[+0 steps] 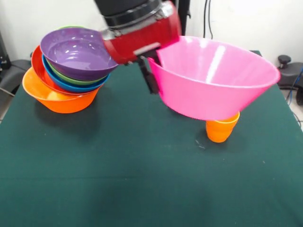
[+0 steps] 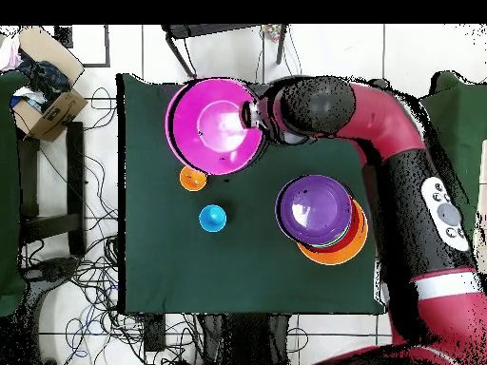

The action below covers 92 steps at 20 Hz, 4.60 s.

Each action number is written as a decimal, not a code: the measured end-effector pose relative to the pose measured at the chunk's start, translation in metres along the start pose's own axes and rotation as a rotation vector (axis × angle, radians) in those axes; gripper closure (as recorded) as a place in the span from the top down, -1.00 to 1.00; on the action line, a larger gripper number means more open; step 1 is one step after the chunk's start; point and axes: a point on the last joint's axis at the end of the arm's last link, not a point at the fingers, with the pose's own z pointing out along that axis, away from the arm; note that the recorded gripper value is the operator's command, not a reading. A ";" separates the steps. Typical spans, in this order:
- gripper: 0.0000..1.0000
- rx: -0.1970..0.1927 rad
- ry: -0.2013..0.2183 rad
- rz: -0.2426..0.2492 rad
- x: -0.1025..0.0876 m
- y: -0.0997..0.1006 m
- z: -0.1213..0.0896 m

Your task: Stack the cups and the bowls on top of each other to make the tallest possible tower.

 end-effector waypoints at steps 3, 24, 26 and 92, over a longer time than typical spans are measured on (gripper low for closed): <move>-1.00 0.000 0.000 -0.020 0.008 -0.017 -0.008; -1.00 -0.001 0.068 -0.125 0.040 -0.057 -0.060; -1.00 -0.004 0.077 -0.134 0.039 -0.052 -0.064; -1.00 0.015 0.173 -0.262 0.155 -0.155 -0.073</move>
